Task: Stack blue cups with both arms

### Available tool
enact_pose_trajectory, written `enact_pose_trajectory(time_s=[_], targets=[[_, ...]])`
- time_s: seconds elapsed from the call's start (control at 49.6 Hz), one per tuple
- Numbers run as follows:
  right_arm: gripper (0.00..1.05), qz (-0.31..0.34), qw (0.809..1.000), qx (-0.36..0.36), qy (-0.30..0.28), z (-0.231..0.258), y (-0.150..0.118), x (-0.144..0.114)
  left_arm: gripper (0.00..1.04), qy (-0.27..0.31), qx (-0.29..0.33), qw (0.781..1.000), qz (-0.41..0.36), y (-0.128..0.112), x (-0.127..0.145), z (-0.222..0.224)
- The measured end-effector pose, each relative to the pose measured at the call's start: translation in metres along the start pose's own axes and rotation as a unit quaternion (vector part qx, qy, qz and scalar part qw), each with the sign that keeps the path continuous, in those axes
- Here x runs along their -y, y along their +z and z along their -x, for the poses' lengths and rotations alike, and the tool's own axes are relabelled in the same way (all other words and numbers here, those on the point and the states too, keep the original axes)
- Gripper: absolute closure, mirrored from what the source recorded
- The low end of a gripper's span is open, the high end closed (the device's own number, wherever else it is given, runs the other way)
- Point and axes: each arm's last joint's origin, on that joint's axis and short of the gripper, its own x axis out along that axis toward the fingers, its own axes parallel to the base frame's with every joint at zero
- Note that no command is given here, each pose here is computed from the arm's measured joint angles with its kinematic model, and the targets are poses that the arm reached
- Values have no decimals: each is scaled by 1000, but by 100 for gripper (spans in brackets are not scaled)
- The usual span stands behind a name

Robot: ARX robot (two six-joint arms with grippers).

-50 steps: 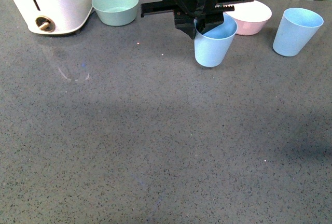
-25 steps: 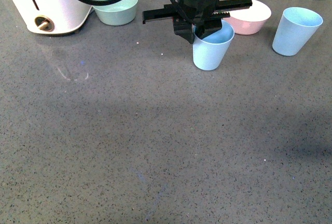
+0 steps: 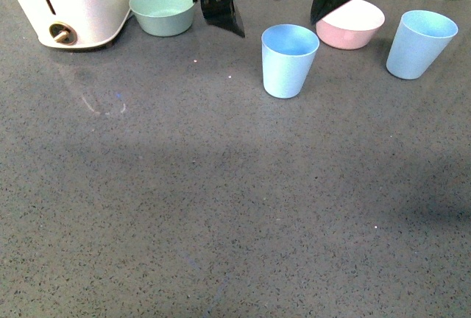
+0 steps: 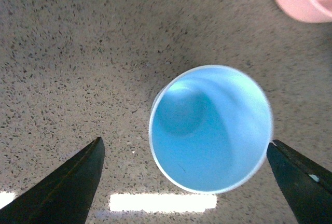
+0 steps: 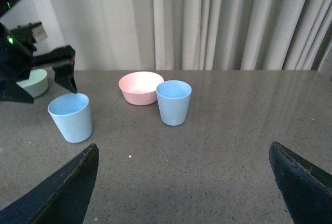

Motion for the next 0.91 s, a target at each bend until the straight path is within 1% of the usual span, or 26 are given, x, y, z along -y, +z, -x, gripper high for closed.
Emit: enact_pose_trajectory(time_s=[0.06,0.121,0.222,0.282,0.342,0.383,0.403,0.423,0.443,0.463,0.483,0.504,0.544,0.564,0.604,0.665,0.705,0.745,0.786,0.806,0.906], targets=[[9,0,1000,0,0,0,0,0,10,-15,16,1000,4,8,2,16],[9,0,1000,0,0,0,0,0,9,-28,29,999,9,15,1,28],[9,0,1000,0,0,0,0,0,9,-43,53,997,23,24,-9,39],[9,0,1000,0,0,0,0,0,9,-47,77,995,33,29,-20,47],[9,0,1000,0,0,0,0,0,9,-53,111,991,46,35,-39,59],[9,0,1000,0,0,0,0,0,15,-28,200,979,26,39,-56,70],[9,0,1000,0,0,0,0,0,18,-13,246,969,21,40,-65,75],[9,0,1000,0,0,0,0,0,23,6,302,953,-1,38,-81,86],[9,0,1000,0,0,0,0,0,27,10,336,942,-7,36,-93,94],[9,0,1000,0,0,0,0,0,32,16,383,923,-31,31,-112,107],[9,0,1000,0,0,0,0,0,36,15,414,909,-42,26,-125,118],[9,0,1000,0,0,0,0,0,41,15,458,887,-53,18,-143,134],[9,0,1000,0,0,0,0,0,49,22,498,864,-63,3,-166,156],[9,0,1000,0,0,0,0,0,54,31,518,852,-67,-12,-180,171],[9,0,1000,0,0,0,0,0,63,41,535,841,-73,-37,-197,188],[9,0,1000,0,1,0,0,0,75,45,532,841,-87,-68,-211,193],[9,0,1000,0,1,0,0,0,84,45,520,848,-97,-86,-219,189],[9,0,1000,0,1,0,0,0,95,48,499,859,-106,-104,-228,179],[9,0,1000,0,0,0,0,0,102,51,487,865,-109,-115,-234,175],[9,0,1000,0,0,0,0,0,103,50,485,866,-109,-117,-235,175],[9,0,1000,0,0,0,0,0,103,50,489,864,-112,-137,-245,179]])
